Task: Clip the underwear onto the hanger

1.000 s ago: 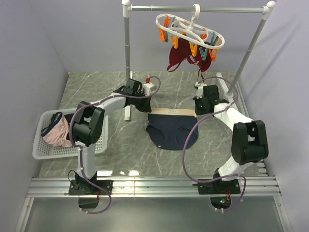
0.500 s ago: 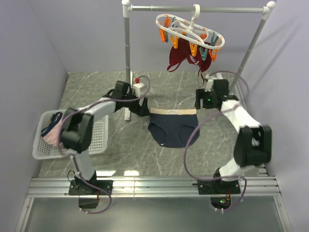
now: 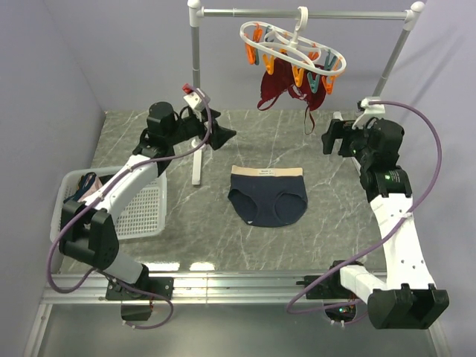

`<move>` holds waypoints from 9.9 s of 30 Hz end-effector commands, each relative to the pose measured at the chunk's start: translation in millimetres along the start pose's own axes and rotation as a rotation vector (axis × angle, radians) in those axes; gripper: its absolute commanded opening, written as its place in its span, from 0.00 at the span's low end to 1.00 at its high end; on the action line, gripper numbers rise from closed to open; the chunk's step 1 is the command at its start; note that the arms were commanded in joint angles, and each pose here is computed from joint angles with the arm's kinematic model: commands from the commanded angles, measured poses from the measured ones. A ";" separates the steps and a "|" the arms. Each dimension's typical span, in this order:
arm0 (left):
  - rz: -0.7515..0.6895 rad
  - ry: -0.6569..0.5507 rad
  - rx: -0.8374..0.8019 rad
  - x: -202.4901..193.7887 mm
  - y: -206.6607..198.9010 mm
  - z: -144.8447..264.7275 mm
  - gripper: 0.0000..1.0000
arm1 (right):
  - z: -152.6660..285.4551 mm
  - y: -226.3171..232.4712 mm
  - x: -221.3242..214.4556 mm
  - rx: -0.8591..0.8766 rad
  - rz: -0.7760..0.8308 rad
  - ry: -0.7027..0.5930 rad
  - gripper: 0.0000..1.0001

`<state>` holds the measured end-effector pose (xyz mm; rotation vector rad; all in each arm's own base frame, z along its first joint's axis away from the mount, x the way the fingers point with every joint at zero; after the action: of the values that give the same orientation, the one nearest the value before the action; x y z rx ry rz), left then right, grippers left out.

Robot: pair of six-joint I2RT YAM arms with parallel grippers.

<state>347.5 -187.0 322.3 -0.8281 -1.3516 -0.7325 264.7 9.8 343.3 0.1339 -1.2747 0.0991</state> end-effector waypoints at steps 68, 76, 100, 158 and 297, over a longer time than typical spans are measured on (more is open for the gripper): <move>0.153 -0.997 -0.093 30.1 -131.9 -281.9 0.64 | 23.1 -22.0 121.3 0.140 -0.125 -0.358 0.89; 0.165 -1.027 -0.102 36.3 -132.9 -279.2 0.53 | 27.7 -21.5 122.6 0.130 -0.122 -0.354 0.89; 0.163 -1.065 -0.073 44.6 -123.3 -273.7 0.20 | 18.1 -21.9 125.6 0.158 -0.178 -0.343 0.89; -0.280 -1.033 0.142 46.2 -133.1 -266.4 0.01 | -15.6 30.5 131.6 -0.044 -0.237 -0.352 0.72; -0.236 -1.012 0.138 52.0 -98.6 -210.9 0.17 | -13.3 69.4 124.7 0.307 -0.257 -0.316 0.52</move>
<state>391.4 -419.3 351.9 -0.9429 -2.2695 -0.3917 299.6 73.9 448.0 0.6075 -1.4350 0.0747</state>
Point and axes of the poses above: each gripper's point midway between its finger pads, its own z axis back along the fingers, its own y axis along the line the jaws close on, x = y × z, the point moved 9 cm from there along z, back along the fingers, and after that the axes turned 2 degrees about z, right-handed, at the moved point
